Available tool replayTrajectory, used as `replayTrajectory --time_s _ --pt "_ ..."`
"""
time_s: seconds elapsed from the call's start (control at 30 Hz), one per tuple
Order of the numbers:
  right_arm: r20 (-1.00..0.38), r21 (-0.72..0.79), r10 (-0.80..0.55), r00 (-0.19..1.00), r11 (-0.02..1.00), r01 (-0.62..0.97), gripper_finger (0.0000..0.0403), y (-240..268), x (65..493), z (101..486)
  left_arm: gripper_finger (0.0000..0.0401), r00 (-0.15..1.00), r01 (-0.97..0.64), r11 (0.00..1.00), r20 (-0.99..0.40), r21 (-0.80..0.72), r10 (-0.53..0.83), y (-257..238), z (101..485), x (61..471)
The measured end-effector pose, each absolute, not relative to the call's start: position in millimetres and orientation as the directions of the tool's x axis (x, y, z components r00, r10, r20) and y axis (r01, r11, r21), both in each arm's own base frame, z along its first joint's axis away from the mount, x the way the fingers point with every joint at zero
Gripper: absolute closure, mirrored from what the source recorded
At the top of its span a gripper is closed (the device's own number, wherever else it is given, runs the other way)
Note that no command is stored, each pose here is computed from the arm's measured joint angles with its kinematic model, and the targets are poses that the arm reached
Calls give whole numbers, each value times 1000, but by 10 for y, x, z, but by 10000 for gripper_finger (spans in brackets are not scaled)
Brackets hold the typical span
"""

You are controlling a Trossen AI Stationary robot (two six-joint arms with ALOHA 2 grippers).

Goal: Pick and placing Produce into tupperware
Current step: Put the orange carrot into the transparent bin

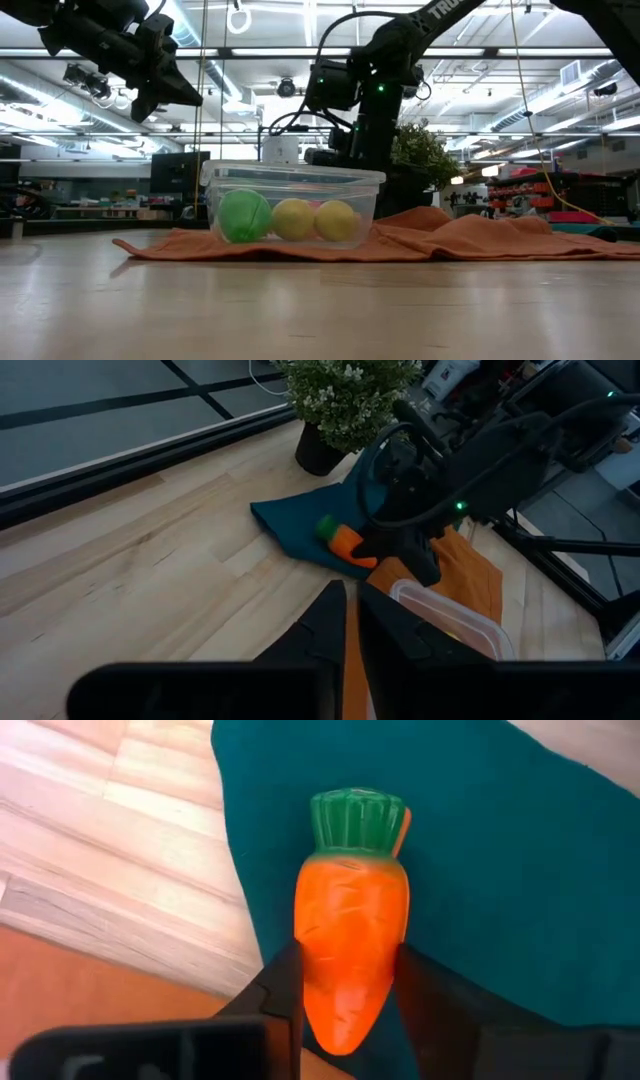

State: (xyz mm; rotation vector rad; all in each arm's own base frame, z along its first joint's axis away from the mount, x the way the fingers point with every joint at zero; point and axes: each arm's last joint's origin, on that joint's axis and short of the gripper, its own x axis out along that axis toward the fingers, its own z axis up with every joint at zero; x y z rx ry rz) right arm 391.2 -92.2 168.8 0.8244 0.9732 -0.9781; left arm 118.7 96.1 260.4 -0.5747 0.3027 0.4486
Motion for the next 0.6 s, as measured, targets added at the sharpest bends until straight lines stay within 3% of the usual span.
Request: replayTrajectory --time_s 0.33,0.6 --pt "-929 132 -279 243 363 922 309 -926 3912 1701 375 861 -486 748 -395 -452 321 961 2604 1187" --pt "-923 148 -282 261 367 918 355 -916 3932 1711 372 861 -486 748 -395 -451 321 961 2604 1187"
